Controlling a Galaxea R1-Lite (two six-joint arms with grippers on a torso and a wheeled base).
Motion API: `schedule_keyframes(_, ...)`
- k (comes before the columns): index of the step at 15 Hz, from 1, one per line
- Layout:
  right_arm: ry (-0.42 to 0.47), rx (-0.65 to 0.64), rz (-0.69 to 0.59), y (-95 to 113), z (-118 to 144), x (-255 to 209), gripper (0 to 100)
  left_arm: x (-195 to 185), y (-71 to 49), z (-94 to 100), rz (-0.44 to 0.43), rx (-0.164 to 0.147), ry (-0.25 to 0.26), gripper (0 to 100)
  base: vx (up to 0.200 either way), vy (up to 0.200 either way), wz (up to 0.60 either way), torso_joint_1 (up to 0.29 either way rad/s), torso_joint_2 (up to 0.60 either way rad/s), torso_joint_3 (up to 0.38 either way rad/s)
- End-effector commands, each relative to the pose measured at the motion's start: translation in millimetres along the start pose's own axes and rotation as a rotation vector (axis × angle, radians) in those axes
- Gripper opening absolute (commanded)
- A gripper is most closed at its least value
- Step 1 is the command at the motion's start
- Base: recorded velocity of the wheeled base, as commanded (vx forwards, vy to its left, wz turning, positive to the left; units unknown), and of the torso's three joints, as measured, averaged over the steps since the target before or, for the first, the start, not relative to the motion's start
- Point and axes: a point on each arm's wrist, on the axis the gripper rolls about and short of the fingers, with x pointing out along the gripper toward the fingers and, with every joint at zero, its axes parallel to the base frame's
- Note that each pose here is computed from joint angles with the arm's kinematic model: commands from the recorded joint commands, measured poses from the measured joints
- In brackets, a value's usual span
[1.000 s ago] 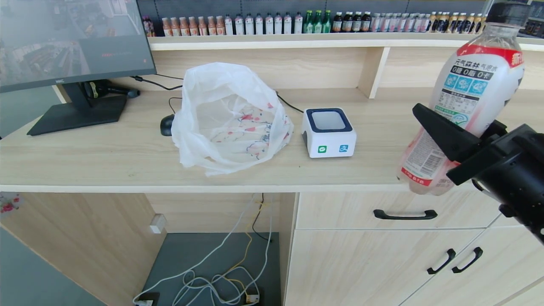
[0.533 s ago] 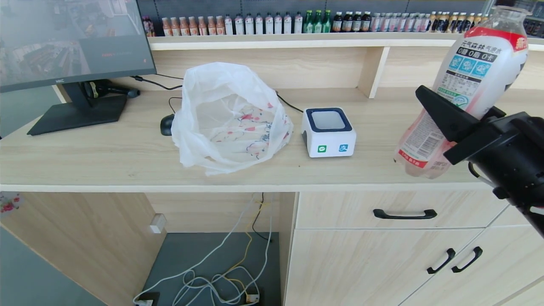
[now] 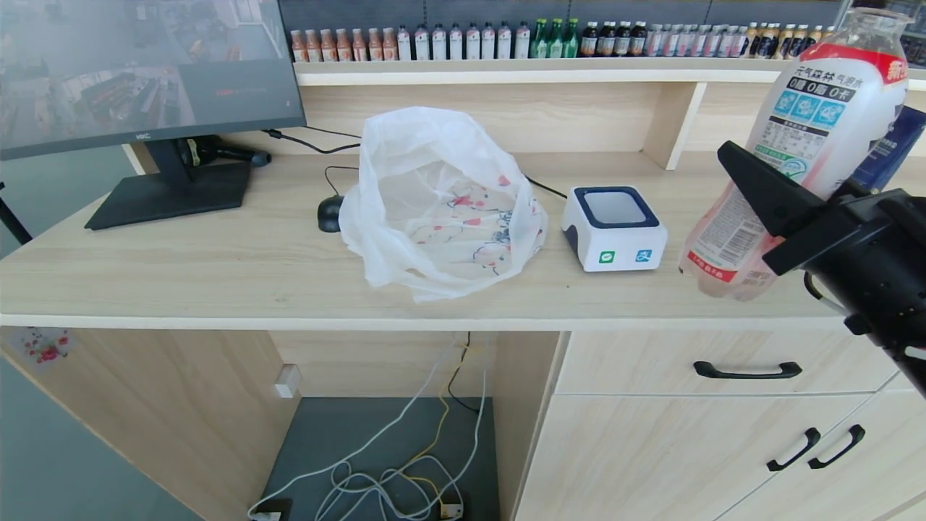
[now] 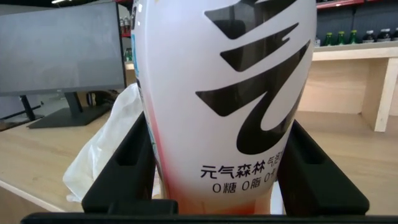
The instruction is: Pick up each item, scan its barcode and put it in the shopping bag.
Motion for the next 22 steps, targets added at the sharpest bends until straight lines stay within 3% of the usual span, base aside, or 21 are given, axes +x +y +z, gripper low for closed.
schedule_keyframes(1,0.007,-0.002,-0.002,-0.6,-1.7,0.1,0,0.1,0.0,0.0,0.001,-0.001,0.001,100,0.000,0.200,0.00,0.002,0.00,0.002)
schedule_keyframes(10,0.008,-0.002,0.003,-0.6,-1.5,-5.4,0,0.0,0.0,0.2,0.001,-0.001,-0.002,100,0.000,0.200,0.00,0.001,0.00,0.001)
schedule_keyframes(15,0.015,-0.007,0.007,-0.5,-3.5,-4.3,0,0.0,0.0,0.2,0.001,0.002,-0.002,100,0.000,0.000,0.00,0.000,0.00,0.000)
schedule_keyframes(22,0.058,-0.057,0.035,2.0,-29.5,23.7,0,0.0,0.0,0.2,0.001,0.002,-0.002,100,0.000,0.000,0.00,0.000,0.00,0.000)
